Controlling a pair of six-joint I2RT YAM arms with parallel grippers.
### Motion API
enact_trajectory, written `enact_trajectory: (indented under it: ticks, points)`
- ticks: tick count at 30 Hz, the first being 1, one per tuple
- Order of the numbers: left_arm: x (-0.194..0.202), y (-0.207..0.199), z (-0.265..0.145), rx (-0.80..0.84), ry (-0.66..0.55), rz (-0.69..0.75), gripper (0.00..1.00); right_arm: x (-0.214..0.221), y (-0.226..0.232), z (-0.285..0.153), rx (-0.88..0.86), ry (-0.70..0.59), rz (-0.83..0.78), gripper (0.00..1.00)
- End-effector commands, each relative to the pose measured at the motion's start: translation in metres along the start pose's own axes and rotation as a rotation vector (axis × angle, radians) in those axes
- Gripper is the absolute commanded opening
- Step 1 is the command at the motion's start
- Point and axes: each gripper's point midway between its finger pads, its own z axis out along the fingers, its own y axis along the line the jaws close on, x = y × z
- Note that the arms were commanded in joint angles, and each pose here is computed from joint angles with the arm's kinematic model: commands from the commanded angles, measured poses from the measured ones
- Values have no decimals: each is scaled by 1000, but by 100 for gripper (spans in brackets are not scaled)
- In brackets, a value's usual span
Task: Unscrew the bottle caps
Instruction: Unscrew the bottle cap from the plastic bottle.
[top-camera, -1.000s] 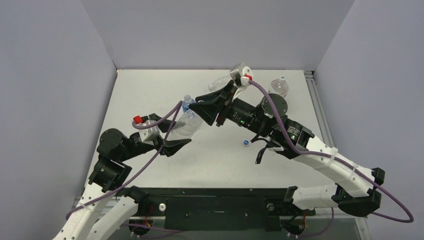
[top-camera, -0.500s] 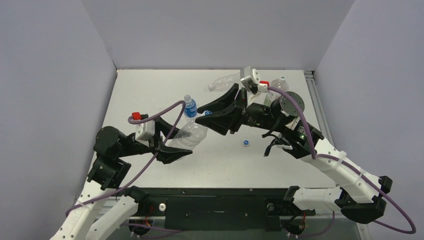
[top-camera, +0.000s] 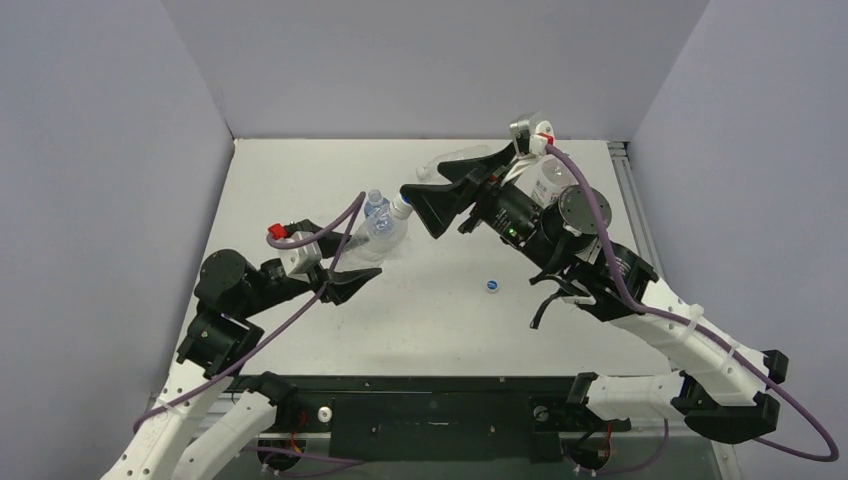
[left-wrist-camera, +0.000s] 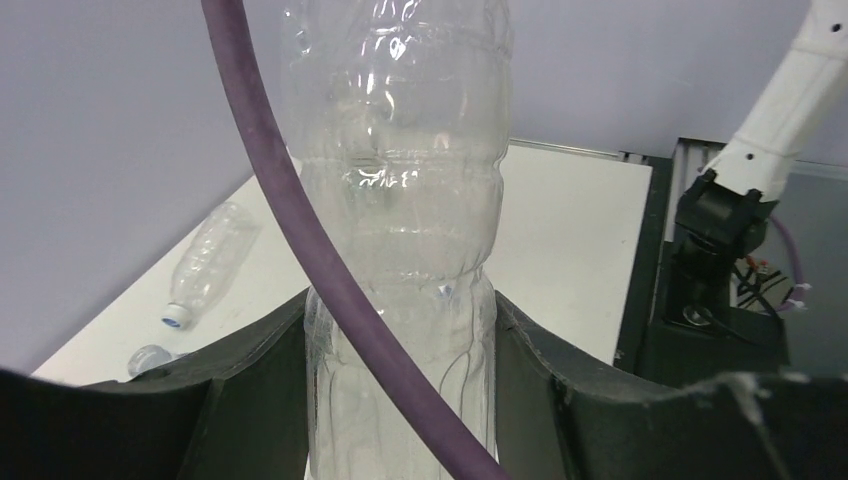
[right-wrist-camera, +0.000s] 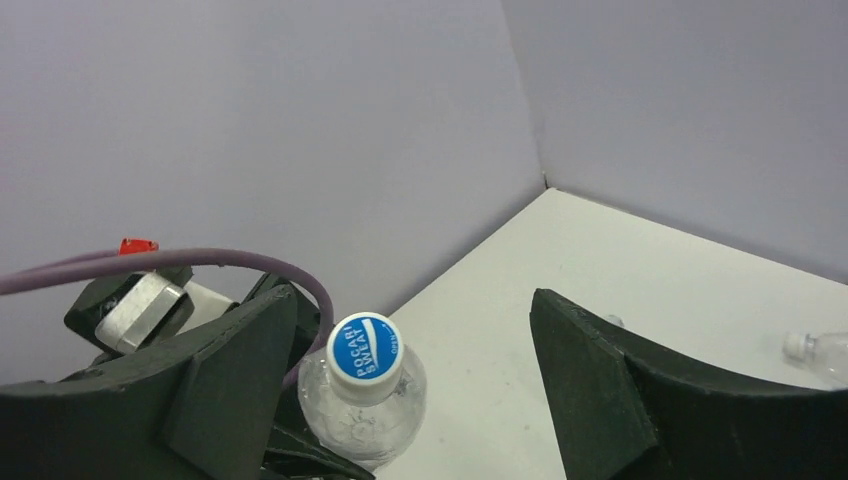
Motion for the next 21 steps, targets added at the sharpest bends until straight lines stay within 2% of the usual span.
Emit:
enact_trajectory:
  ticks: [1,8,17,21]
  points:
    - [3,61,-13,-342,25,82,0,-21,-18,-2,223,-55,-3,81]
    - [3,65,-14,-357,28,92,0,-6,-13,18,254,-14,1,74]
    - [3,72,-16,-394,31,102,0,3,-6,34,231,2,41,52]
    - [5,74,-16,-405,36,99,0,8,-2,38,213,14,53,50]
